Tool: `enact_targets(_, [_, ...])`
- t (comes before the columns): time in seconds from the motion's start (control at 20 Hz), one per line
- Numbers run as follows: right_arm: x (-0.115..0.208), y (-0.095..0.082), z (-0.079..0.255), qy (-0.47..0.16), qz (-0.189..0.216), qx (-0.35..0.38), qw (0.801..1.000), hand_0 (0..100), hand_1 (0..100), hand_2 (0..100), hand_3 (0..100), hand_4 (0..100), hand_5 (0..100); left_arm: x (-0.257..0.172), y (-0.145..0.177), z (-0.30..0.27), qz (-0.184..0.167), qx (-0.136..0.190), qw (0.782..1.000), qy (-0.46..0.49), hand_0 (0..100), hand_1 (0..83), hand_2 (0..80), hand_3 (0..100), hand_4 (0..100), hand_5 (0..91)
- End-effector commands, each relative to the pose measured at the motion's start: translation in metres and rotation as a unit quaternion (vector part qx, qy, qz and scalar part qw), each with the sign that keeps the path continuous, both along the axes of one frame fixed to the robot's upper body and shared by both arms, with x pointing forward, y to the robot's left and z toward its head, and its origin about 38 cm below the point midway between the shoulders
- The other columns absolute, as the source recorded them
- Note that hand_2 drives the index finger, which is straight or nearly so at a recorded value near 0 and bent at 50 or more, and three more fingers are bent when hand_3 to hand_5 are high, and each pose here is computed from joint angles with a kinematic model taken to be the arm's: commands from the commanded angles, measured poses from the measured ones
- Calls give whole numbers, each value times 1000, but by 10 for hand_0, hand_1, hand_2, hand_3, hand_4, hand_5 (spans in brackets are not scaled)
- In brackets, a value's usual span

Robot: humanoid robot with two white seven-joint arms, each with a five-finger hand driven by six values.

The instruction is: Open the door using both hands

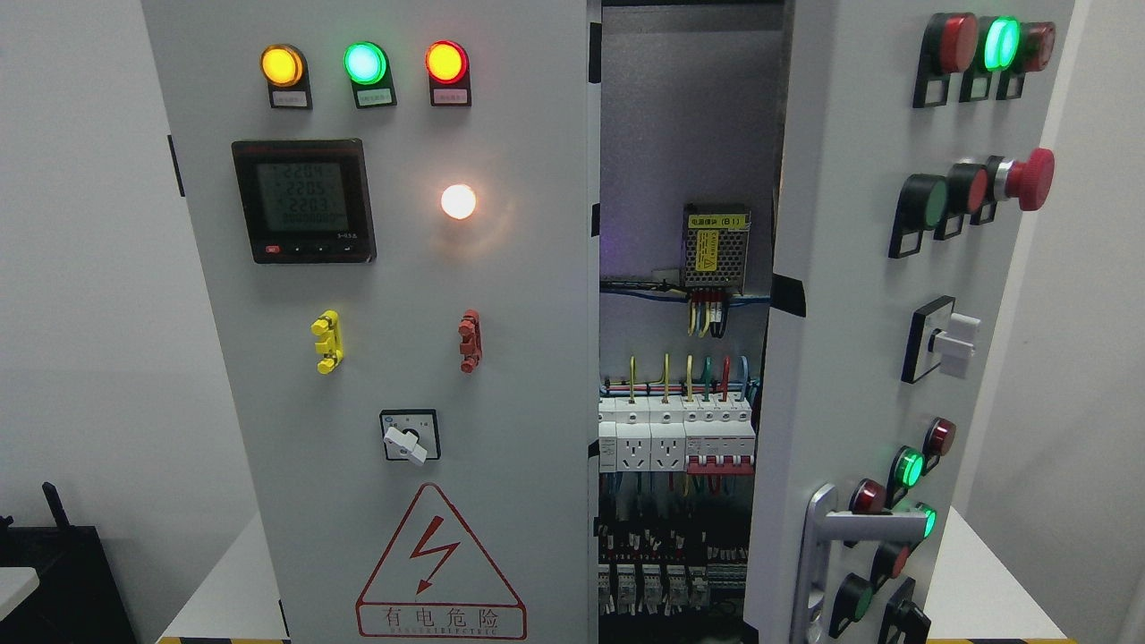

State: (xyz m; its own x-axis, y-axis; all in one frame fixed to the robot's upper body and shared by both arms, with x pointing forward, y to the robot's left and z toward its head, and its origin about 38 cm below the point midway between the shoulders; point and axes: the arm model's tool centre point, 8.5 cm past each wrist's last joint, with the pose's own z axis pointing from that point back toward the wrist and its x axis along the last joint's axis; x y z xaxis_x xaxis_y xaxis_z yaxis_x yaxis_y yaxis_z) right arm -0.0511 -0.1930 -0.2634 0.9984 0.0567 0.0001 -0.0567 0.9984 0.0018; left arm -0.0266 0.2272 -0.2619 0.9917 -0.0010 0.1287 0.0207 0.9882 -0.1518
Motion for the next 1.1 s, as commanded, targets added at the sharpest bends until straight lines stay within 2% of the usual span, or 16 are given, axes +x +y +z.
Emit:
enact_targets(0.0, [0,0,0,-1,0,0,1000,0,0,0,0,0,0,12,3,12,-6,-2,997,-80,0,0,0,0,33,0])
enact_targets(0.3, [0,0,0,-1,0,0,1000,0,0,0,0,0,0,25,46,48,-7,4,989,-150,0,0,0,0,33,0])
enact_targets(0.6, [0,0,0,-1,0,0,1000,0,0,0,0,0,0,12,50,121,-18,-24,971,-238,0,0,0,0,32,0])
enact_targets(0.8, [0,0,0,-1,0,0,1000,0,0,0,0,0,0,31,89,161,-10,-27,958,-287,0,0,0,0,33,0])
enact_targets(1.05, [0,0,0,-1,0,0,1000,0,0,0,0,0,0,66,157,205,-1,-10,929,-369,0,0,0,0,32,0])
